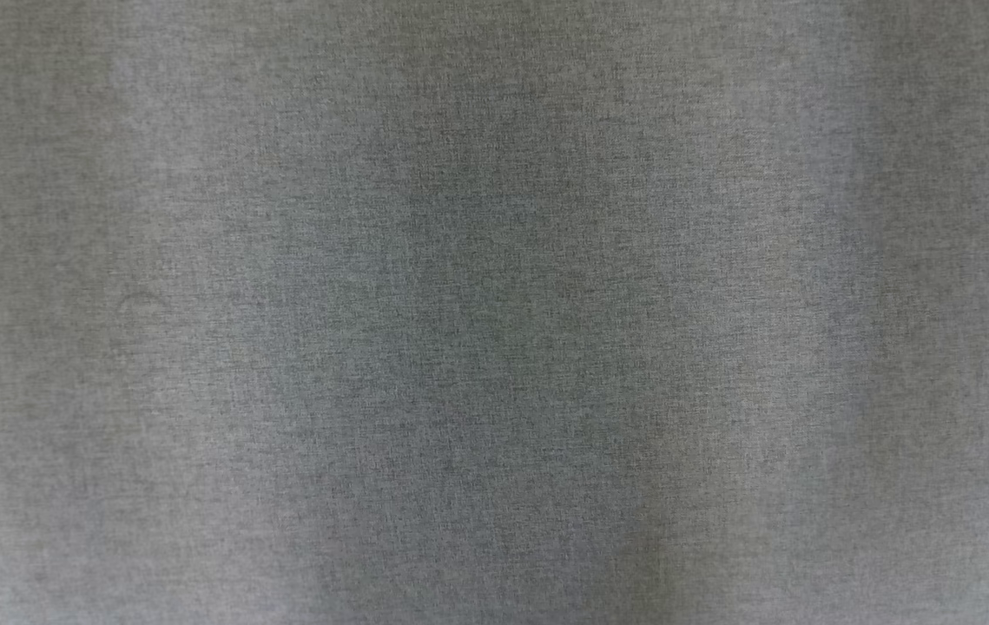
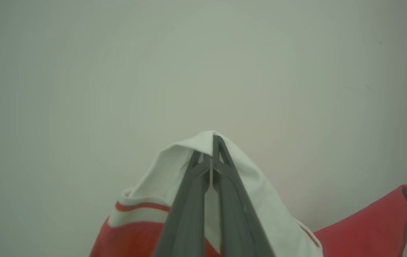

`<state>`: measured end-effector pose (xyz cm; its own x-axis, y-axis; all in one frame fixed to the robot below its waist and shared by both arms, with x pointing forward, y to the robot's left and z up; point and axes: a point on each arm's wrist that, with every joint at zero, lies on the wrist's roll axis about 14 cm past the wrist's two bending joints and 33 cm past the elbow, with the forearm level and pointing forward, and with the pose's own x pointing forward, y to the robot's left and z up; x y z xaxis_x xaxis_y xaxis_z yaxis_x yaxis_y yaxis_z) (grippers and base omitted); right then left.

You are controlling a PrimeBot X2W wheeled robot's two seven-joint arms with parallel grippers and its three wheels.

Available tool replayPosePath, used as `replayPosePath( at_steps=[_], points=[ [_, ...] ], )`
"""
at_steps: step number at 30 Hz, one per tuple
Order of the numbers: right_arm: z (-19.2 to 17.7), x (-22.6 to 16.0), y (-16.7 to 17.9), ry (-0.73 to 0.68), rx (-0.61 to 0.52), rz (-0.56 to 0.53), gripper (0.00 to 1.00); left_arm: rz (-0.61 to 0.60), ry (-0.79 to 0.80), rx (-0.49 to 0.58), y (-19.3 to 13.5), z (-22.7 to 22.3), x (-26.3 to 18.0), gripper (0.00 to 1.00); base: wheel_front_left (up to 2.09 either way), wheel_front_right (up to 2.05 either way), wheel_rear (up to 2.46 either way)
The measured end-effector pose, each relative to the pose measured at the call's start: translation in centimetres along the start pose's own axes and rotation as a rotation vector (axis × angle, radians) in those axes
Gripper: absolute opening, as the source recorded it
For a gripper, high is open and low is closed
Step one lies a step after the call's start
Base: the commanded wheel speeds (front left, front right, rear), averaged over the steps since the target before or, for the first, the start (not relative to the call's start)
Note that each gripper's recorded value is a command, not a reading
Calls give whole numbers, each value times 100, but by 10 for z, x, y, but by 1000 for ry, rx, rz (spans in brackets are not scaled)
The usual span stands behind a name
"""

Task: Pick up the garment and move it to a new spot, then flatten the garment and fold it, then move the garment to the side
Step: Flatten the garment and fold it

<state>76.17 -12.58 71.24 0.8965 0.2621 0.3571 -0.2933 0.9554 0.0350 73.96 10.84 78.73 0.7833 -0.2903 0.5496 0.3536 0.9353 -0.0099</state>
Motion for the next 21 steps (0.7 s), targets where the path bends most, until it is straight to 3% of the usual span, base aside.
replayPosePath(
  at_steps=[4, 11, 21],
  points=[
    [-13, -10, 2, 16, 23, 25, 0, 1, 2, -42, 4, -11, -14, 0, 0, 0, 0],
    [-63, -61, 11, 98, 128, 81, 0, 40, 55, -115, 23, -47, -75, 0, 0, 0, 0],
    [-112, -179, 20, 273, 247, 98, 0, 233, 222, -245, 10, -89, -230, 0, 0, 0, 0]
  ],
)
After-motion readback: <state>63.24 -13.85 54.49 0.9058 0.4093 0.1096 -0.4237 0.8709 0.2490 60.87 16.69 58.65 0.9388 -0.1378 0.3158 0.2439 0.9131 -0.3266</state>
